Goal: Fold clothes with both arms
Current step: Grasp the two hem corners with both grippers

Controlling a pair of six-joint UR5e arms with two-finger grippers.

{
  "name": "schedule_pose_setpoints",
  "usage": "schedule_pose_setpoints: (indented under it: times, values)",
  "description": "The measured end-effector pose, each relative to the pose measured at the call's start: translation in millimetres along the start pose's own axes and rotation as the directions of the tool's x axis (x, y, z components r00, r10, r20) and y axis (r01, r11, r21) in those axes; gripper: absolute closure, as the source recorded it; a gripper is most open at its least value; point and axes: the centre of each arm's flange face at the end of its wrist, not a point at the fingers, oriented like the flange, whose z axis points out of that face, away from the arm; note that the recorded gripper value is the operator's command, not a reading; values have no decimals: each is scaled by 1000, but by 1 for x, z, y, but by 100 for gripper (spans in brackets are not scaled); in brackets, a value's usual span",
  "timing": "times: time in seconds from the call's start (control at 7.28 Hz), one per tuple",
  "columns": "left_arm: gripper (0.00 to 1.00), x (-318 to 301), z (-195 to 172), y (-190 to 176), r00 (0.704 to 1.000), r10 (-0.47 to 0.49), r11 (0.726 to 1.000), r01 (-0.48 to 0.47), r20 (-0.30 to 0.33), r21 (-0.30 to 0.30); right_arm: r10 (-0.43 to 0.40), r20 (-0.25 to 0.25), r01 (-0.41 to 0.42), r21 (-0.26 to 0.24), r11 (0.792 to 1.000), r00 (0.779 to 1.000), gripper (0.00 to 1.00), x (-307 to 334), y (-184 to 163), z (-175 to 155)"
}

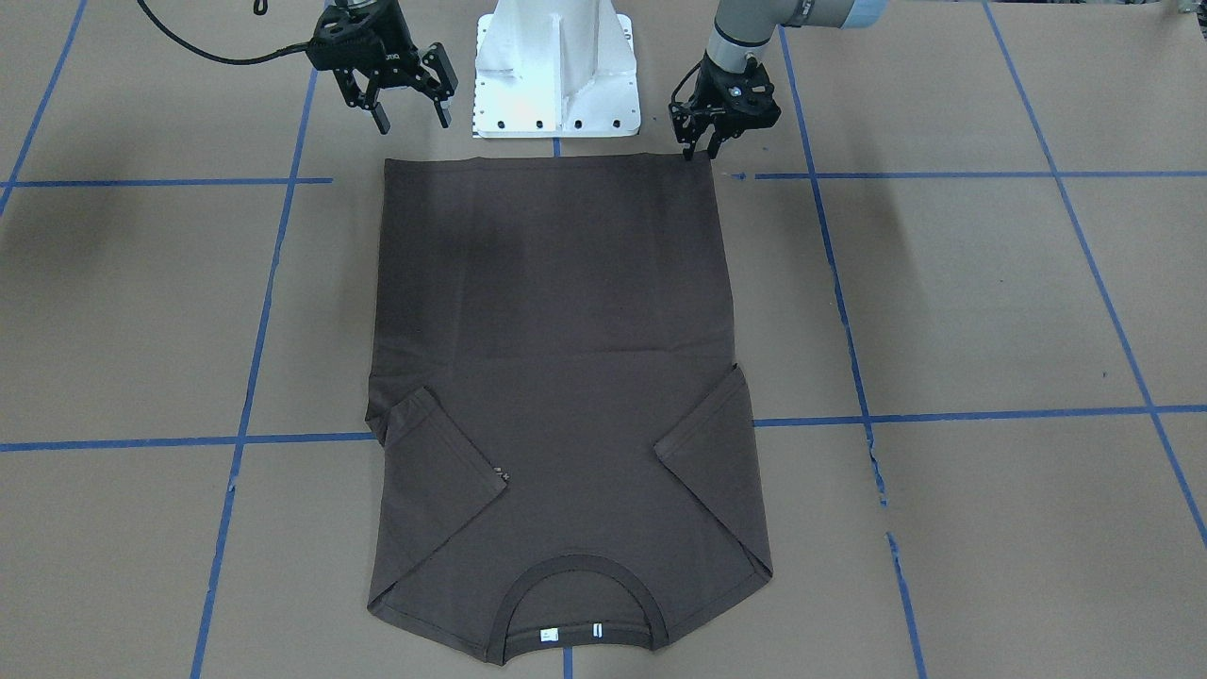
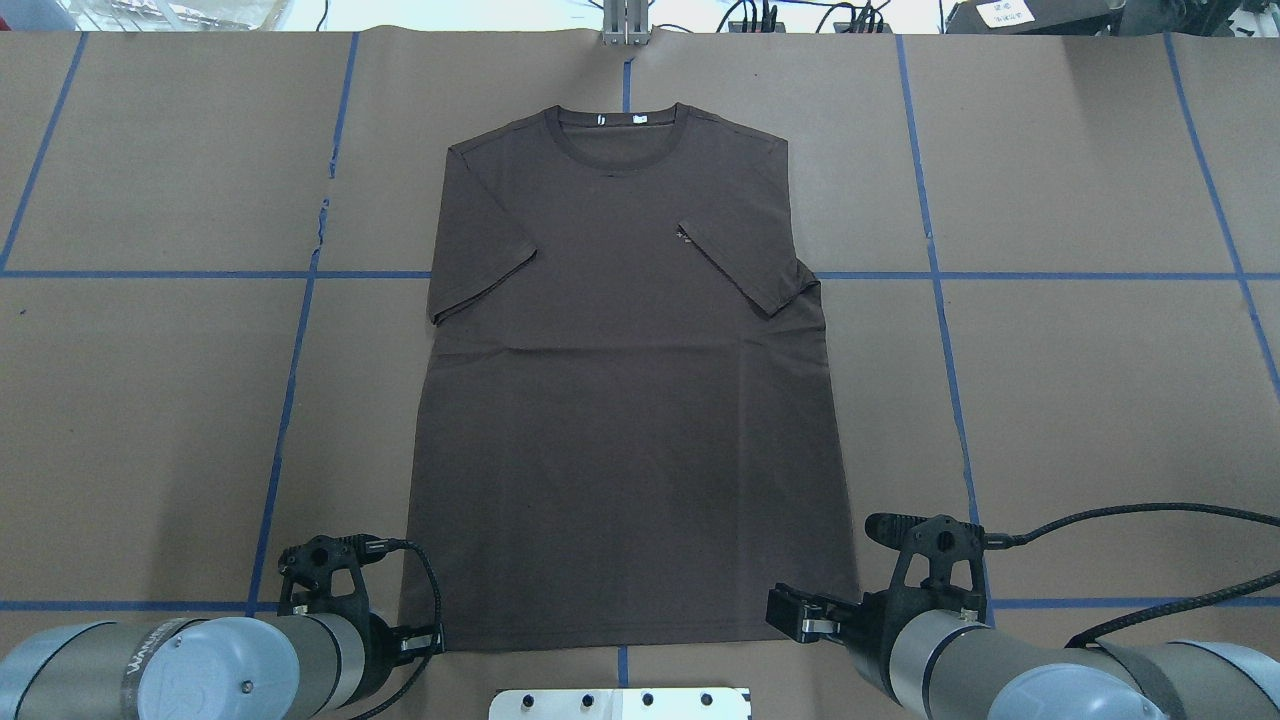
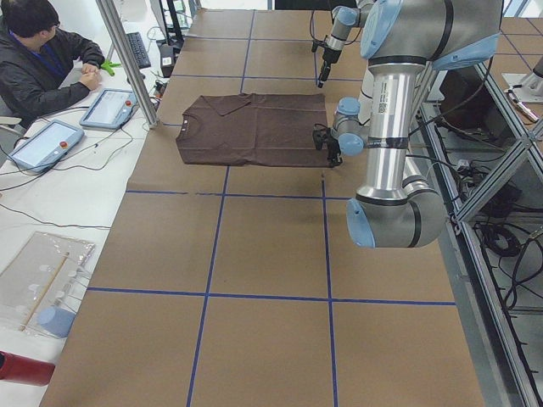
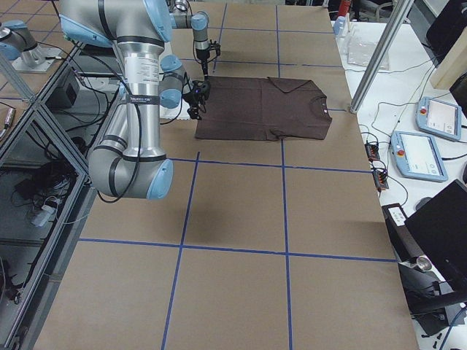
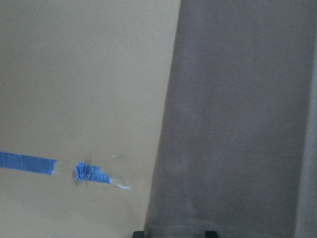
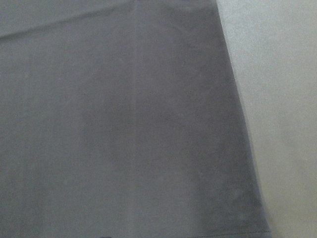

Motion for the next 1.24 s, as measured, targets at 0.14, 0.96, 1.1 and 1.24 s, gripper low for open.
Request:
schedule_pose_setpoints:
  times: [0.14, 0.96, 1.1, 1.24]
  values:
    - [100, 0, 0, 0, 1000, -1, 1000, 1, -1, 0, 0, 1, 0, 0, 1000, 1000, 6, 0, 0, 0]
    - [100, 8, -15, -5, 999, -12, 1000, 12, -33, 2, 31, -76, -25, 78, 997, 997, 42, 18, 12, 34]
    - [100, 9, -17, -5, 999, -13, 1000, 13, -37, 1, 30, -95, -21, 97, 995, 995, 43, 23, 19, 45]
    - [100, 10, -17, -5, 999, -14, 1000, 14, -39, 1, 29, -108, -16, 115, 993, 994, 43, 27, 27, 54]
